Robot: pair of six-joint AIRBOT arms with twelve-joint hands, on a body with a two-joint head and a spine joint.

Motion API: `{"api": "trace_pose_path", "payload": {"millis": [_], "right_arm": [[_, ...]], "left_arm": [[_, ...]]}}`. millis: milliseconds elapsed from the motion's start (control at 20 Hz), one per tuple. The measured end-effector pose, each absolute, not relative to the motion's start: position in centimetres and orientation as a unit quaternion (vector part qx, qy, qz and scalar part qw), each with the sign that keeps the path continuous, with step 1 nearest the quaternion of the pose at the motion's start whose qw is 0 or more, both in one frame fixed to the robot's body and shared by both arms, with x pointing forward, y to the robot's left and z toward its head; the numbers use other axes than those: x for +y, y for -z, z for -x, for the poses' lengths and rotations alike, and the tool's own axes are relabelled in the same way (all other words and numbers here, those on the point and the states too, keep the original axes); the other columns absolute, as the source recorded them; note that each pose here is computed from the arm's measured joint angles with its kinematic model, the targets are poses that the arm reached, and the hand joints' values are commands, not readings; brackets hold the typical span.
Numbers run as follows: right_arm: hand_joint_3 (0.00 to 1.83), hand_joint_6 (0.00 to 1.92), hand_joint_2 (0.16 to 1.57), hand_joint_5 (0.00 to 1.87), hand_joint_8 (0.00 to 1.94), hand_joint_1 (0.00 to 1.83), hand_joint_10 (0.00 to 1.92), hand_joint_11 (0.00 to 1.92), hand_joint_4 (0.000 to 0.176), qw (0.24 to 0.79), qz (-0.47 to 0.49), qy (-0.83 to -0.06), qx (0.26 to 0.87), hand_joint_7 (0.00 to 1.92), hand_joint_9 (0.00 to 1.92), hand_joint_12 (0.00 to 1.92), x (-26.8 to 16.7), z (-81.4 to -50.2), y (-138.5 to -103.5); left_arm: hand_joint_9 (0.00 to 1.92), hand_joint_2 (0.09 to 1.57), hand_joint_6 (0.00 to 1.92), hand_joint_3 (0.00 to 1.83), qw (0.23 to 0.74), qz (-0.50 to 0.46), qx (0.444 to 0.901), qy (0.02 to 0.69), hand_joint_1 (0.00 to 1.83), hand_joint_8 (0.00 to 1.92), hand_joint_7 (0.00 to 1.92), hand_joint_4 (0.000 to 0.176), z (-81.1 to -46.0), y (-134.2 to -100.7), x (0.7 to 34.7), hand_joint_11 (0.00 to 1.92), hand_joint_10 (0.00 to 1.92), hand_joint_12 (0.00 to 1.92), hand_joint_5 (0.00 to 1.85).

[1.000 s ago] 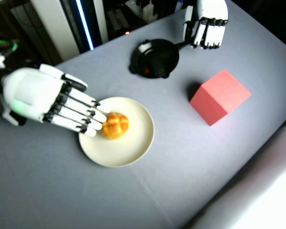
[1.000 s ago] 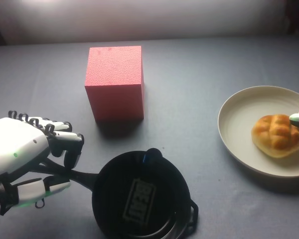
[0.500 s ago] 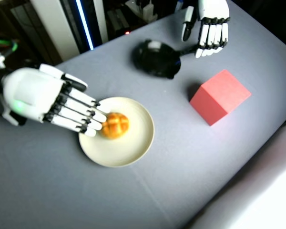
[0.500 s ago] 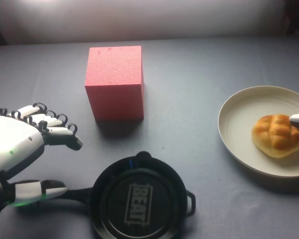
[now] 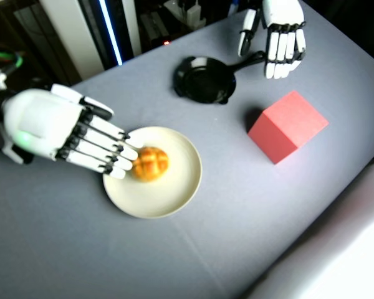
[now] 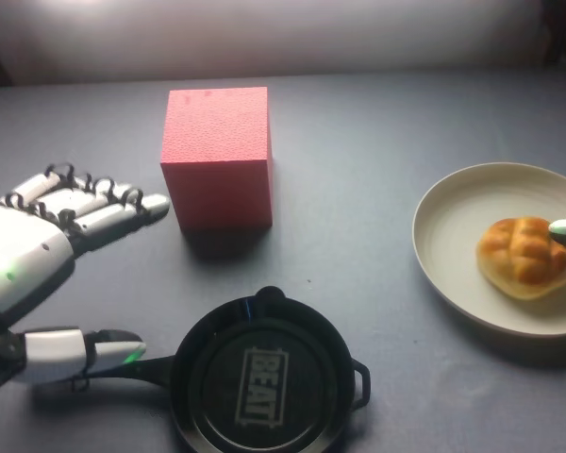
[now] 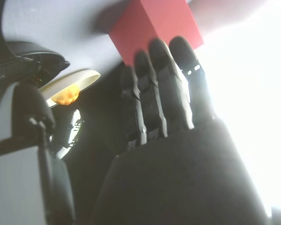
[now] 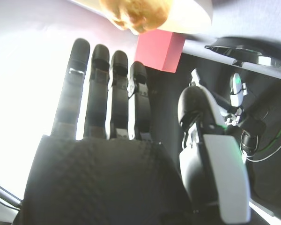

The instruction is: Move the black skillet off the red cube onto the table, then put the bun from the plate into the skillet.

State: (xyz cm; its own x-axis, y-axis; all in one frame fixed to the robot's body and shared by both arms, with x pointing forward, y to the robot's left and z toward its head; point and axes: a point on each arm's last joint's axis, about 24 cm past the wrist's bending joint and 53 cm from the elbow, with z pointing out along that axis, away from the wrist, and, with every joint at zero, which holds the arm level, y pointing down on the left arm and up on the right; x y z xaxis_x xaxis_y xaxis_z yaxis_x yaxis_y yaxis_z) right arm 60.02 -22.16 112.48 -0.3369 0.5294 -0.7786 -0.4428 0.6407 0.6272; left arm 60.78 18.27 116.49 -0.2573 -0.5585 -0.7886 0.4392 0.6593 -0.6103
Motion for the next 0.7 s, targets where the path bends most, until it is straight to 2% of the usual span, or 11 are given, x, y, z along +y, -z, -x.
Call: {"api": "trace_pose_path", "payload": {"millis": [50,100,150,200,300,400,500,550,600,650,700], "right_arm": [[0.0,0.0,1.26,0.42,0.0,0.53,0.0,0.14,0.0,0.575,-0.03,-0.423,0.699,0.43,0.42,0.76,-22.1,-60.0,-112.5],[0.0,0.0,1.18,0.43,0.0,0.7,0.0,0.12,0.005,0.579,-0.028,-0.425,0.695,0.44,0.43,0.89,-22.0,-60.3,-112.9],[0.0,0.0,1.13,0.45,0.0,0.85,0.01,0.08,0.0,0.582,-0.027,-0.426,0.693,0.48,0.47,1.07,-22.0,-60.5,-113.1],[0.0,0.0,1.08,0.46,0.0,0.88,0.0,0.07,0.015,0.587,-0.026,-0.427,0.687,0.5,0.48,1.13,-21.9,-60.9,-113.7],[0.0,0.0,1.02,0.48,0.0,0.9,0.0,0.08,0.018,0.598,-0.018,-0.428,0.677,0.51,0.48,1.06,-21.4,-62.2,-114.6],[0.0,0.0,1.02,0.47,0.0,0.91,0.0,0.06,0.016,0.599,-0.014,-0.427,0.677,0.48,0.43,1.0,-20.6,-63.4,-114.7],[0.0,0.0,0.99,0.48,0.0,0.91,0.01,0.15,0.034,0.592,-0.007,-0.423,0.687,0.53,0.5,0.88,-19.6,-64.5,-114.1],[0.0,0.0,0.99,0.48,0.0,0.9,0.0,0.17,0.054,0.59,-0.003,-0.415,0.693,0.53,0.52,0.84,-19.3,-65.1,-113.8],[0.0,0.0,0.99,0.47,0.0,0.91,0.01,0.19,0.055,0.592,0.0,-0.404,0.698,0.52,0.52,0.84,-19.3,-65.8,-113.6],[0.0,0.0,0.99,0.49,0.0,0.97,0.0,0.18,0.038,0.594,0.0,-0.393,0.702,0.52,0.53,0.89,-19.4,-66.6,-113.4],[0.0,0.0,0.98,0.51,0.0,1.01,0.01,0.2,0.036,0.593,0.0,-0.384,0.708,0.54,0.56,0.94,-19.4,-67.2,-113.2]], "left_arm": [[0.1,0.95,0.0,0.0,0.615,0.043,0.671,0.411,0.57,0.0,0.08,0.146,-60.5,-117.1,18.6,0.0,0.0,0.58,0.08],[0.02,0.9,0.0,0.0,0.629,0.035,0.661,0.409,0.52,0.0,0.0,0.067,-60.0,-118.2,18.9,0.0,0.0,0.36,0.04],[0.01,0.87,0.0,0.0,0.637,0.032,0.652,0.409,0.48,0.0,0.0,0.014,-59.8,-119.0,19.1,0.0,0.0,0.46,0.06],[0.0,0.91,0.0,0.01,0.647,0.027,0.643,0.409,0.63,0.0,0.0,0.094,-59.3,-119.9,19.3,0.0,0.0,0.39,0.04],[0.0,0.95,0.0,0.01,0.662,0.019,0.627,0.411,0.7,0.0,0.0,0.129,-58.6,-121.2,19.5,0.0,0.0,0.36,0.04],[0.0,0.96,0.0,0.01,0.669,0.016,0.619,0.412,0.71,0.0,0.0,0.134,-58.1,-121.8,19.8,0.0,0.0,0.34,0.03],[0.0,0.98,0.0,0.0,0.671,0.018,0.615,0.414,0.71,0.0,0.0,0.12,-57.9,-122.0,19.9,0.0,0.0,0.31,0.03],[0.0,0.99,0.0,0.0,0.671,0.017,0.615,0.414,0.73,0.0,0.0,0.118,-57.8,-122.0,19.8,0.0,0.0,0.3,0.02],[0.0,0.98,0.0,0.0,0.671,0.016,0.615,0.414,0.72,0.0,0.0,0.124,-57.8,-122.0,19.8,0.0,0.0,0.31,0.02],[0.0,0.98,0.0,0.0,0.671,0.016,0.615,0.414,0.71,0.0,0.0,0.124,-57.8,-122.0,19.8,0.0,0.0,0.3,0.02],[0.0,0.98,0.0,0.0,0.671,0.016,0.615,0.414,0.72,0.0,0.0,0.128,-57.8,-122.0,19.8,0.0,0.0,0.3,0.02]]}}
